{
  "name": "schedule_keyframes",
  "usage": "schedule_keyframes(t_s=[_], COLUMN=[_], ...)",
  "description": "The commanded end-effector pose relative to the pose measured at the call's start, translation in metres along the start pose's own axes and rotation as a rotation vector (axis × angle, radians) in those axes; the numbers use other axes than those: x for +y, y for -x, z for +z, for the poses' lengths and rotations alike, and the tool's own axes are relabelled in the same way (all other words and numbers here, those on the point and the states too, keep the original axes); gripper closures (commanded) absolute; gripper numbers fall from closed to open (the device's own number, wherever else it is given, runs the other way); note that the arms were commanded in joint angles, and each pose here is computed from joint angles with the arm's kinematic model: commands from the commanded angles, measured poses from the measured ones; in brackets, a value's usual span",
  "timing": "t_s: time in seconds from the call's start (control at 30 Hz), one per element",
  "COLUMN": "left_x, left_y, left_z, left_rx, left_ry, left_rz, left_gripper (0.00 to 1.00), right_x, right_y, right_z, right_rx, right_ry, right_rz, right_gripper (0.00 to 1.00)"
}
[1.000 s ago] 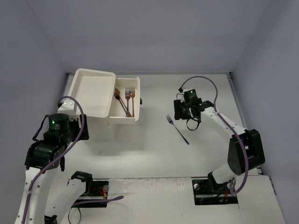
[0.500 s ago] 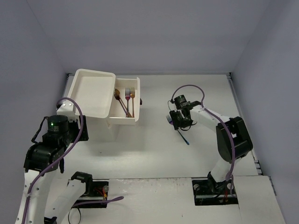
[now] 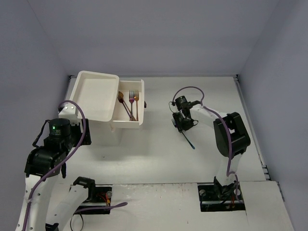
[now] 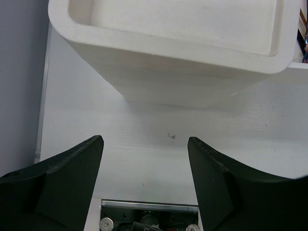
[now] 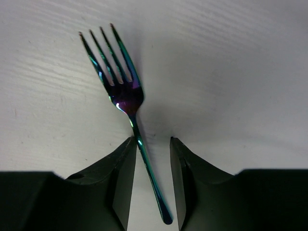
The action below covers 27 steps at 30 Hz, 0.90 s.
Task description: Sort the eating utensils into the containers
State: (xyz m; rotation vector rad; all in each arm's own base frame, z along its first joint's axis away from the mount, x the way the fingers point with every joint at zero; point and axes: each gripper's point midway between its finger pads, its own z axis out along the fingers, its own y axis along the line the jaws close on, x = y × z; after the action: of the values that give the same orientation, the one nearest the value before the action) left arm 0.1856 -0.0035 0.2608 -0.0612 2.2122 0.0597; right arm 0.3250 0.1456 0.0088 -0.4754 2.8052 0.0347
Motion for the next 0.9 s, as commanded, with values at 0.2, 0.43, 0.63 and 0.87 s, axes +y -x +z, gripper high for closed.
schedule_keyframes(t_s=[0.2, 0.43, 0.63, 0.87], left_x=[0.000, 0.001, 0.001, 0.002], left_y=[0.019, 0.019, 0.020, 0.021], left_z=[-0.006, -0.007, -0.010, -0.019], left_rx=[-0.063, -0.067, -0.081, -0.118], left_ry=[0.003, 0.003, -0.002, -0.007], left_rz=[-0.018, -0.020, -0.023, -0.032], left_gripper=[0.32, 0.32, 0.32, 0.32], right_x=[0.018, 0.024, 0.041, 0.089], right_y=[0.019, 0.050, 0.114, 0.180], right_z=[0.010, -0.039, -0.151, -0.280], right_rx=[0.002, -0.144, -0.451, -0.739], right_ry=[0.049, 0.088, 0.208, 0.439], right_rz=[-0.037, -0.003, 0.109, 0.174], right_gripper=[0.94, 1.00, 1.00, 1.00])
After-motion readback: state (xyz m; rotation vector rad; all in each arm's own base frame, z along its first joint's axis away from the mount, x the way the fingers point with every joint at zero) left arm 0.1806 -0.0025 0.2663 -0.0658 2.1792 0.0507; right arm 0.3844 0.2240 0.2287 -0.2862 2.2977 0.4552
